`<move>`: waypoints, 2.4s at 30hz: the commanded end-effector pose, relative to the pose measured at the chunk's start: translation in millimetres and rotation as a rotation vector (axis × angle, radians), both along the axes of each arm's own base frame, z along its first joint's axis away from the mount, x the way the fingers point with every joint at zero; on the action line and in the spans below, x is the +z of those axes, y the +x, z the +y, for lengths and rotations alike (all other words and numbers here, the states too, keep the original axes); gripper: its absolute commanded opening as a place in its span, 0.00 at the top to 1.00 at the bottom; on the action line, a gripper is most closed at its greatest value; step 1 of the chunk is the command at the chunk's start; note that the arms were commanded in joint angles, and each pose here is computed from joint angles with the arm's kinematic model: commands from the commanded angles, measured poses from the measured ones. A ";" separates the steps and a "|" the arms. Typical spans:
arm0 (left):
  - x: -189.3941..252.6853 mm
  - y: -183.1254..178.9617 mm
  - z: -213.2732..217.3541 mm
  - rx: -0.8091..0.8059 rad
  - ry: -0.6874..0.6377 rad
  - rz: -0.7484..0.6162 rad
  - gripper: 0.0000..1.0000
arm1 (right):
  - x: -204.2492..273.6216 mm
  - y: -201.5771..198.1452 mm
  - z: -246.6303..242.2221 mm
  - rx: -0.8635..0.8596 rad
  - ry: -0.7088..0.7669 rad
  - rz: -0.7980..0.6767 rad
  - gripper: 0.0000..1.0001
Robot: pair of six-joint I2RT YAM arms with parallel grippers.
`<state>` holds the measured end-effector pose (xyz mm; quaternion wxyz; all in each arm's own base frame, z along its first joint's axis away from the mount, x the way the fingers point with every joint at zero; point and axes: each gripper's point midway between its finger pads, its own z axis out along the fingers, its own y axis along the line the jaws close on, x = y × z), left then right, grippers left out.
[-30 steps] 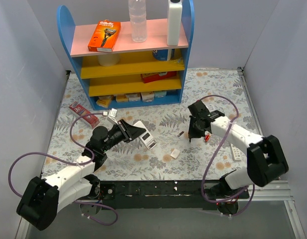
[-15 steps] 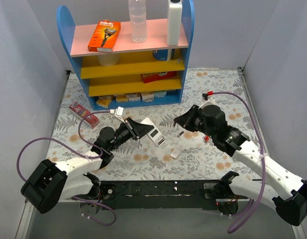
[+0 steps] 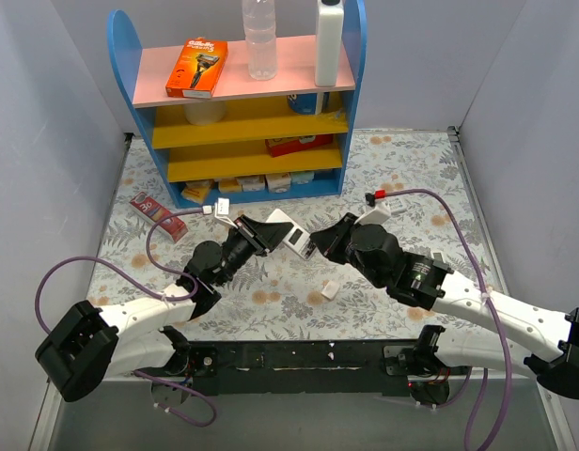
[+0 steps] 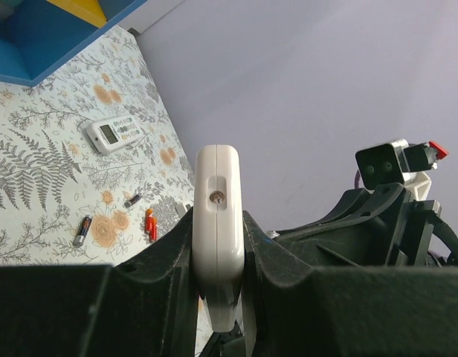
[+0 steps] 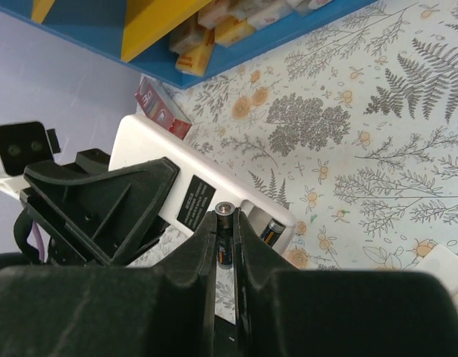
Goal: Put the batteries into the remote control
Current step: Load the battery into the remote control.
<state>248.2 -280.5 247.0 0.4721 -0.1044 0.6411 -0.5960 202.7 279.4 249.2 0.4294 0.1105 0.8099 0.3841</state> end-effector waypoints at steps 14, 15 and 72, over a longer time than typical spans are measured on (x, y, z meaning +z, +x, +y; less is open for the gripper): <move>27.8 4.3 2.9 0.083 -0.077 -0.020 1.00 | 1.7 17.6 -2.6 -0.160 0.020 -0.027 0.98; 29.0 4.5 3.2 0.085 -0.077 -0.024 1.00 | 0.9 16.5 -0.8 -0.153 0.020 -0.024 0.98; 14.7 12.1 23.1 0.187 -0.130 0.052 1.00 | -9.3 1.3 20.2 -0.061 -0.209 0.020 0.34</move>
